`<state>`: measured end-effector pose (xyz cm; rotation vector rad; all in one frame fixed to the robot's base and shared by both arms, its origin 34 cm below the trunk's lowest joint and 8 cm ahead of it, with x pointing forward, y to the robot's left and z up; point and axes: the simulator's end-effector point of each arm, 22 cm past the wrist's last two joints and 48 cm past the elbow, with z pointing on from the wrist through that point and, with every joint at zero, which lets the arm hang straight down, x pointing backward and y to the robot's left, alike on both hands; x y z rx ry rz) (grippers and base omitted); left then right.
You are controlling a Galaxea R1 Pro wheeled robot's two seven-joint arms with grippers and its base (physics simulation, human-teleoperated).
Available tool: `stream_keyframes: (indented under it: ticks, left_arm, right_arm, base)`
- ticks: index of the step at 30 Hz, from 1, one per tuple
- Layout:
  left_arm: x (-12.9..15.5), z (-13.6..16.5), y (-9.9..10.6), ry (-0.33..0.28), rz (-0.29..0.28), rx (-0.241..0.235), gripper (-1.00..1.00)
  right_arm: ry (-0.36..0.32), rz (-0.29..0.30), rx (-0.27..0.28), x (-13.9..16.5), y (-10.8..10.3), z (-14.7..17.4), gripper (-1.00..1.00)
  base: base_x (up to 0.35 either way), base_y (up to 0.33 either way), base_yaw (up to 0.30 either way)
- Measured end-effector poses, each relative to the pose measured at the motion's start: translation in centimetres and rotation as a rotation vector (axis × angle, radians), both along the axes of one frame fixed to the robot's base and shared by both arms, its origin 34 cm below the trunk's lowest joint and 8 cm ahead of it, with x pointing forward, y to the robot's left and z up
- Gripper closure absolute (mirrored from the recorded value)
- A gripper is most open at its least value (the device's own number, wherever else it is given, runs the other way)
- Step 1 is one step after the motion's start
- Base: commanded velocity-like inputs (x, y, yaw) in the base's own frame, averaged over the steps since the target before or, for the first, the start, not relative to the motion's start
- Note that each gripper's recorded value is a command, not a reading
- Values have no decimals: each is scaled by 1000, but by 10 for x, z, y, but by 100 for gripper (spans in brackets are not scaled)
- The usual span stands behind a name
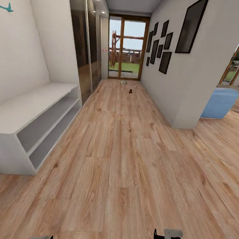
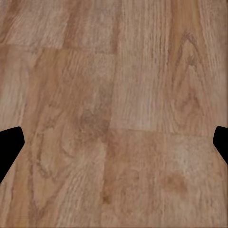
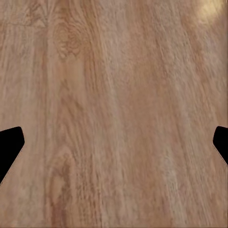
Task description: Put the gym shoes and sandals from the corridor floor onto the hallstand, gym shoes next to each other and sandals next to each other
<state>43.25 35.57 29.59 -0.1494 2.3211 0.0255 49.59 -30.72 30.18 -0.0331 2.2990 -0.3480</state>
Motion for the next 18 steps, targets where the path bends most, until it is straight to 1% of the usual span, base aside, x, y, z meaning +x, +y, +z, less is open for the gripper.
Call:
stream_keyframes:
  ticks: [18]
  left_arm:
    - [0,0,0,0,0,0,-100]
  right_arm:
    - [0,0,0,0,0,0,-100]
  base:
    - [337,0,-9]
